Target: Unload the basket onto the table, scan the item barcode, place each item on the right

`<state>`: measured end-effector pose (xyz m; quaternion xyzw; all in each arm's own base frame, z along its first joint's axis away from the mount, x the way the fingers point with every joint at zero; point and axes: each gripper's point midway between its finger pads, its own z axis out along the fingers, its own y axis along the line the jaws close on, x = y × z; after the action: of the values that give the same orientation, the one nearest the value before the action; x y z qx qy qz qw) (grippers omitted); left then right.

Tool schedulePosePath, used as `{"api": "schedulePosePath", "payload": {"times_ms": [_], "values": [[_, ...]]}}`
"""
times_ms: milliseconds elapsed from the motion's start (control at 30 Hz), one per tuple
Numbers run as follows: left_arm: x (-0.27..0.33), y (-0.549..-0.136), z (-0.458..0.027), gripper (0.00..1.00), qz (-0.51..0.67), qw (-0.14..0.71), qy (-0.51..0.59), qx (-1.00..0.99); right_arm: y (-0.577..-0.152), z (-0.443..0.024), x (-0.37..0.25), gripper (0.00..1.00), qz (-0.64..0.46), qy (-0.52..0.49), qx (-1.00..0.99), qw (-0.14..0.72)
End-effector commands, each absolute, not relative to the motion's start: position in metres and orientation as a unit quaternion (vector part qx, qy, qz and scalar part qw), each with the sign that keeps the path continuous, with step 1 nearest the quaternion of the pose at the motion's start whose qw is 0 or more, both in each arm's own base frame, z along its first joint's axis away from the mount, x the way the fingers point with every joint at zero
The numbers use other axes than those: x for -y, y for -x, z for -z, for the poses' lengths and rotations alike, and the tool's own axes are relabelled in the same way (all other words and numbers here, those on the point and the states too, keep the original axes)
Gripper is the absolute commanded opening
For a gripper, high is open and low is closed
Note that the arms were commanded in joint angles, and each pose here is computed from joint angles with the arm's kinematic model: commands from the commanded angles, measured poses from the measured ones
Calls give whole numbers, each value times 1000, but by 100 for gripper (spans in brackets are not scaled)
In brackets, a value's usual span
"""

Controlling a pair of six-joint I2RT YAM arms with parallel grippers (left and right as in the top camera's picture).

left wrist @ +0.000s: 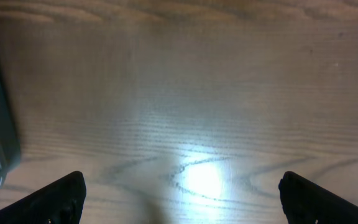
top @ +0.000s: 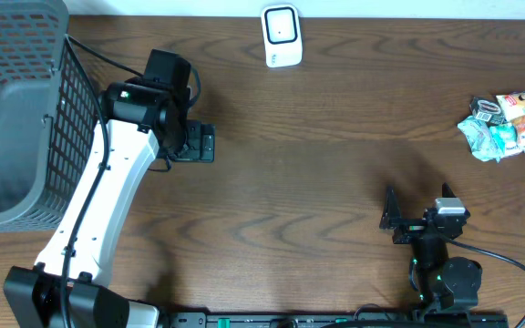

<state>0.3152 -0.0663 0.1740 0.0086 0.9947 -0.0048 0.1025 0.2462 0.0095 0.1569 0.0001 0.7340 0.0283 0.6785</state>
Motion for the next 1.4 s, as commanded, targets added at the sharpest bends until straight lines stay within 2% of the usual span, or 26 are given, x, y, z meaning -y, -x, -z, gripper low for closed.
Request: {"api": "schedulePosePath", "payload": {"times_ms": [0,200,467,633,900,1133,1367], "values": [[64,-310,-171,98,-2,89,-6,-996,-246,-156,-7,99,-27,-6,-733,679],[64,-305,-169,98,-2,80,-8,-997,-246,-156,-7,99,-27,-6,-733,679],[62,-278,-158,98,2,79,-48,-996,-246,-156,-7,99,-27,-6,-733,679],[76,-266,-159,98,69,171,-55,-981,-246,-156,-7,99,-27,-6,-733,679],[70,-239,-164,98,96,339,-67,-933,-246,-156,-7,99,-27,-6,-733,679],[62,-209,-153,98,104,406,-65,-905,-246,-156,-7,99,-27,-6,-733,679],[57,-217,-149,98,108,467,-51,-876,-246,-156,-7,99,-27,-6,-733,679]]}}
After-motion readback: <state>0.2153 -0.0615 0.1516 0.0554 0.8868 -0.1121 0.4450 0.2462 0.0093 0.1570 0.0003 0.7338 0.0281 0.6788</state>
